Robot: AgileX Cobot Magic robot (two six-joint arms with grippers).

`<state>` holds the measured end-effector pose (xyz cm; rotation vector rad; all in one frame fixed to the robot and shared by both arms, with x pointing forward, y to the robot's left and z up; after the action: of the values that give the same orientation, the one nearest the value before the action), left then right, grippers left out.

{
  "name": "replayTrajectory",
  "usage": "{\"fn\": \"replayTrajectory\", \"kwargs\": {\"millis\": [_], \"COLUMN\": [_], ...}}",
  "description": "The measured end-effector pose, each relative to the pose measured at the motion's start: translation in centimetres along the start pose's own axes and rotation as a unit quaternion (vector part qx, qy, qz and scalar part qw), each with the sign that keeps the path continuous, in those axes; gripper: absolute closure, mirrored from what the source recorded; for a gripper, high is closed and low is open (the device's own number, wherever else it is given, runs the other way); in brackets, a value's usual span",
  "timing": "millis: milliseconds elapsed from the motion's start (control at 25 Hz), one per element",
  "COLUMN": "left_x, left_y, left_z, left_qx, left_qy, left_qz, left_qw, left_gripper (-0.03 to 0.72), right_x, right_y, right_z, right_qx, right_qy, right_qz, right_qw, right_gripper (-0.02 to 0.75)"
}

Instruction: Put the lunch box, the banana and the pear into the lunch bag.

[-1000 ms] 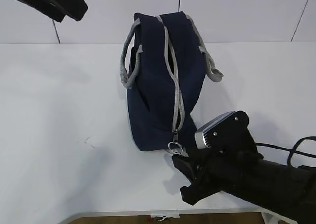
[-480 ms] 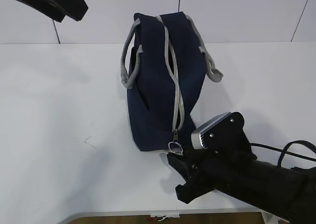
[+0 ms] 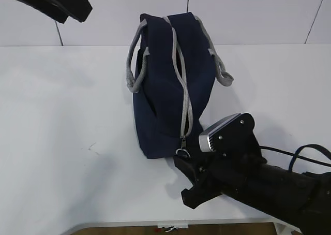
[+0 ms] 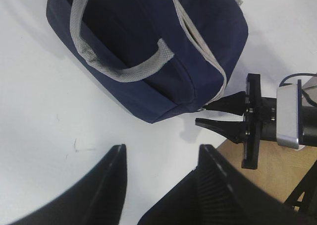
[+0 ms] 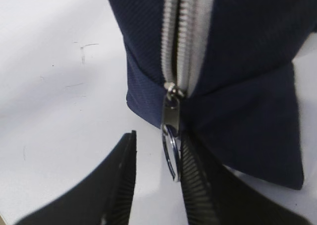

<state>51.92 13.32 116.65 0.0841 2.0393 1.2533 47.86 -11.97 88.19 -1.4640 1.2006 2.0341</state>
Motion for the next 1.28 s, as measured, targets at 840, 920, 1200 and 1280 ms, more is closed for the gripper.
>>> {"fn": "replayTrajectory", "kwargs": {"millis": [840, 920, 1200, 1280], "left_x": [0.0, 0.0, 0.0, 0.0], "left_y": [0.0, 0.0, 0.0, 0.0], "left_z": [0.0, 0.0, 0.0, 0.0], "left_qx": [0.0, 0.0, 0.0, 0.0], "left_qy": [0.0, 0.0, 0.0, 0.0], "left_qz": [0.0, 0.0, 0.0, 0.0], "left_qw": [1.0, 1.0, 1.0, 1.0], "left_gripper": [0.341, 0.347, 0.356, 0.356], "right_x": [0.47, 0.45, 0.43, 0.43], "right_y": [0.01, 0.01, 0.01, 0.01], "right_z": [-0.1, -0.22, -0.35, -0.35], "right_qx": [0.004, 0.01, 0.016, 0.016], "right_qy": [-0.001, -0.007, -0.012, -0.012], "right_qz": [0.021, 0.02, 0.019, 0.019], "right_qw": [1.0, 1.0, 1.0, 1.0], "right_gripper": [0.495, 0.495, 0.604, 0.628]}}
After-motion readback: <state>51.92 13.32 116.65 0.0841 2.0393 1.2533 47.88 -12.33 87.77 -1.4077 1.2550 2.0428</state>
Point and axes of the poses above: a point on each arm's last joint axis where the gripper is mounted, y pointing back along that axis away from the gripper, z along the wrist's bending axis when the last joint is at zero, x = y × z, the point moved 2 cm from there along -y, pointing out along that axis toward the gripper, and after that the axes turned 3 degrees about -y, right-handed, at the moved point
